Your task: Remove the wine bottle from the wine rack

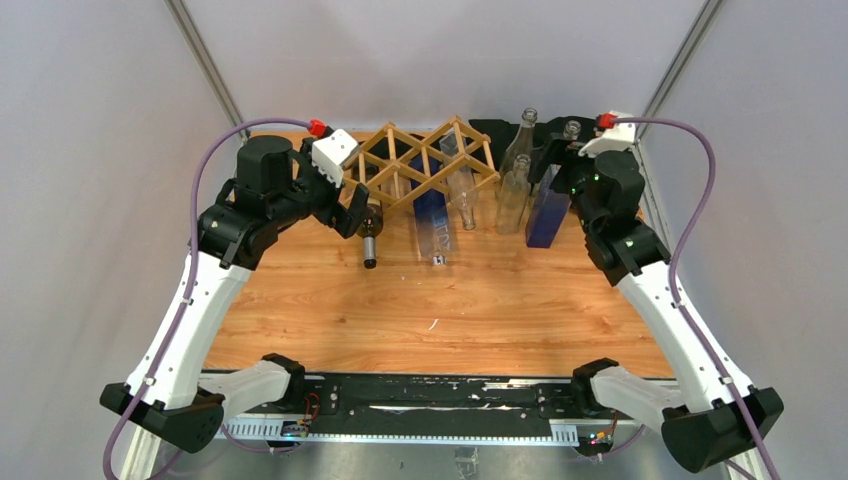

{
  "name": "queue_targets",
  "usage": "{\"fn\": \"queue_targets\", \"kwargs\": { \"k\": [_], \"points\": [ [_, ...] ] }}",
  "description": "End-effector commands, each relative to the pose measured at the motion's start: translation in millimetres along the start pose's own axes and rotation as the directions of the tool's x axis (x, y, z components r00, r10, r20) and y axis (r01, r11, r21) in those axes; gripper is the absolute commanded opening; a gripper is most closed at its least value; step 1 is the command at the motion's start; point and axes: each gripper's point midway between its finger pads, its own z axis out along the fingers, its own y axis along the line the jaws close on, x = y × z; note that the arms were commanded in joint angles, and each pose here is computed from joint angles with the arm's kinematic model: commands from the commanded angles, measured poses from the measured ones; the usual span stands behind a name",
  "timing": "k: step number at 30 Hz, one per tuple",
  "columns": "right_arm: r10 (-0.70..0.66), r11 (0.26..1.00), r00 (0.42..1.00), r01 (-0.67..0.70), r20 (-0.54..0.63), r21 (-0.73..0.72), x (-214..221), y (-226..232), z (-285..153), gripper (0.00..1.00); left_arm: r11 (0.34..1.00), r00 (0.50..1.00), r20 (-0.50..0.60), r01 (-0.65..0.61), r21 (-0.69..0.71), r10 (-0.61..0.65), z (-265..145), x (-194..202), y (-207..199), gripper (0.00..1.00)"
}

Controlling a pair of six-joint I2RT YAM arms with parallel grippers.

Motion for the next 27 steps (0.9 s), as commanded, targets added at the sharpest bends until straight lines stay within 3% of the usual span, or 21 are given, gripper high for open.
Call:
{"fn": "queue_targets", "kwargs": {
  "k": [1, 7, 15, 27],
  "points": [
    [-0.029, 0.995, 0.997, 0.021, -0.075, -0.097, 13.8, 44.5, -7.2, 0.94, 1.000, 1.000, 0.006, -0.001, -0.008, 0.001, 0.4, -2.8, 3.1, 1.00],
    [-0.062, 0.981, 0.975, 0.021, -0.211, -0.193, 66.3, 87.3, 5.8, 0.95, 1.000, 1.000, -0.002, -0.008, -0.011, 0.008, 0.1, -1.4, 4.1, 1.00],
    [-0.096, 0.964, 0.897, -0.024, -0.430, -0.264, 152.6, 114.6, 33.4, 0.90, 1.000, 1.000, -0.005, -0.018, -0.008, 0.018, -2.8, 0.5, 2.7, 1.00],
    [-0.118, 0.971, 0.823, -0.021, -0.556, -0.237, 216.3, 117.2, 71.0, 0.90, 0.999, 0.999, -0.010, -0.050, 0.016, 0.050, -6.9, 7.4, -3.1, 1.00]
  ]
}}
